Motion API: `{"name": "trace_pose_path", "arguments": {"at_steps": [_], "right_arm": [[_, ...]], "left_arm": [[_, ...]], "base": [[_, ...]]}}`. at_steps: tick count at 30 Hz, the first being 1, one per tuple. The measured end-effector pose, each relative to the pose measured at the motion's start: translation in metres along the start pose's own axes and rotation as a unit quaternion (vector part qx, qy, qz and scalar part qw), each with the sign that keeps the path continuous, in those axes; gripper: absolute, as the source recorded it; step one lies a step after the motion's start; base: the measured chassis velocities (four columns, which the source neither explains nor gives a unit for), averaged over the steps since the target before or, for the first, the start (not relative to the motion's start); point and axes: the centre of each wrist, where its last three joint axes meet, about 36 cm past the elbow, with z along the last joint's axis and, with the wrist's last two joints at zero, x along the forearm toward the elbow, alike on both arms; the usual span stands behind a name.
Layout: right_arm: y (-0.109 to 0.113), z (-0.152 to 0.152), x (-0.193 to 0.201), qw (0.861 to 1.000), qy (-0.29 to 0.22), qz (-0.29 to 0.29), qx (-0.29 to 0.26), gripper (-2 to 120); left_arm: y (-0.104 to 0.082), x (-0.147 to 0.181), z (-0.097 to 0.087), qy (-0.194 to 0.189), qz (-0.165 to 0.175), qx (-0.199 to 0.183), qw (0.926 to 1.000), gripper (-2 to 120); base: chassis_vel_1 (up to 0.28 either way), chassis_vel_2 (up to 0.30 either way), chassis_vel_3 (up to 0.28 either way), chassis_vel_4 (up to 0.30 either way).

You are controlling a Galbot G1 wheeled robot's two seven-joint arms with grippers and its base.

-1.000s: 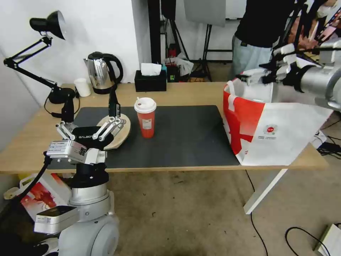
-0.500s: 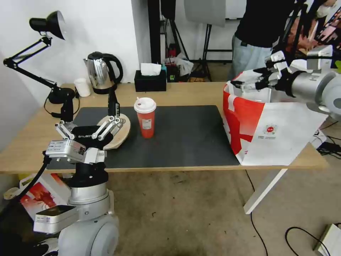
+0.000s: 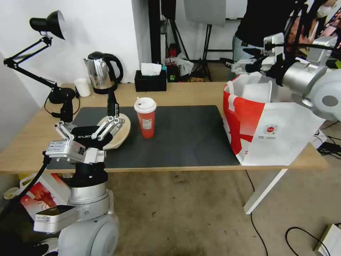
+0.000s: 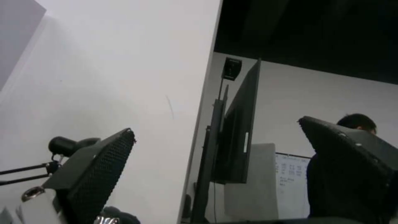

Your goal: Pick up the trash from the table and place it into the takeout bag.

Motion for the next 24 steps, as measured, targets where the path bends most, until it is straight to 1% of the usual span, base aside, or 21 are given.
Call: {"name": "trace_pose_path", "arguments": {"at_steps": [3, 4, 6, 7, 8, 10, 11, 12, 14, 15, 18, 19, 21, 22, 24], "right_arm": [[0.006, 0.002, -0.004, 1.0, -0.027, -0.012, -0.005, 100], [0.006, 0.002, -0.004, 1.0, -0.027, -0.012, -0.005, 100], [0.022, 0.006, -0.01, 0.996, -0.072, -0.036, -0.027, 100], [0.022, 0.006, -0.01, 0.996, -0.072, -0.036, -0.027, 100], [0.034, 0.012, -0.015, 0.993, -0.095, -0.049, -0.047, 100], [0.071, 0.031, -0.019, 0.985, -0.126, -0.081, -0.081, 100], [0.071, 0.031, -0.019, 0.985, -0.126, -0.081, -0.081, 100], [0.089, 0.039, -0.019, 0.983, -0.129, -0.096, -0.091, 100], [0.108, 0.048, -0.019, 0.981, -0.127, -0.11, -0.099, 100], [0.108, 0.048, -0.019, 0.981, -0.127, -0.11, -0.099, 100], [0.131, 0.061, -0.016, 0.98, -0.117, -0.117, -0.107, 100], [0.131, 0.061, -0.016, 0.98, -0.117, -0.117, -0.107, 100], [0.143, 0.072, -0.012, 0.981, -0.113, -0.117, -0.104, 100], [0.143, 0.072, -0.012, 0.981, -0.113, -0.117, -0.104, 100], [0.155, 0.084, -0.005, 0.981, -0.108, -0.117, -0.107, 100]], "left_arm": [[0.001, 0.0, -0.001, -0.001, -0.001, -0.002, 1.0, 100], [0.001, 0.0, -0.001, -0.001, -0.001, -0.002, 1.0, 100], [0.001, 0.0, -0.002, -0.002, -0.002, -0.004, 1.0, 100], [0.001, 0.0, -0.002, -0.002, -0.002, -0.004, 1.0, 100], [0.002, 0.0, -0.003, -0.003, -0.003, -0.005, 1.0, 100], [0.003, 0.0, -0.004, -0.003, -0.004, -0.008, 1.0, 100], [0.003, 0.0, -0.004, -0.003, -0.004, -0.008, 1.0, 100], [0.004, 0.0, -0.004, -0.003, -0.004, -0.009, 0.9999, 100], [0.004, 0.0, -0.004, -0.003, -0.005, -0.009, 0.9999, 100], [0.004, 0.0, -0.004, -0.003, -0.005, -0.009, 0.9999, 100], [0.003, 0.0, -0.003, -0.003, -0.007, -0.009, 0.9999, 100], [0.003, 0.0, -0.003, -0.003, -0.007, -0.009, 0.9999, 100], [0.004, 0.0, -0.003, -0.003, -0.008, -0.01, 0.9999, 100], [0.004, 0.0, -0.003, -0.003, -0.008, -0.01, 0.9999, 100], [0.005, 0.0, -0.003, -0.004, -0.009, -0.012, 0.9999, 100]], "base": [[0.0, 0.0, 0.0, 0.0], [0.0, 0.0, 0.0, 0.0], [0.0, 0.0, 0.0, 0.0], [0.0, 0.0, 0.0, 0.0], [0.0, 0.0, 0.0, 0.0], [0.0, 0.0, 0.0, 0.0], [0.0, 0.0, 0.0, 0.0], [0.0, 0.0, 0.0, 0.0], [0.0, 0.0, 0.0, 0.0], [0.0, 0.0, 0.0, 0.0], [0.0, 0.0, 0.0, 0.0], [0.0, 0.0, 0.0, 0.0], [0.0, 0.0, 0.0, 0.0], [0.0, 0.0, 0.0, 0.0], [0.0, 0.0, 0.0, 0.0]]}}
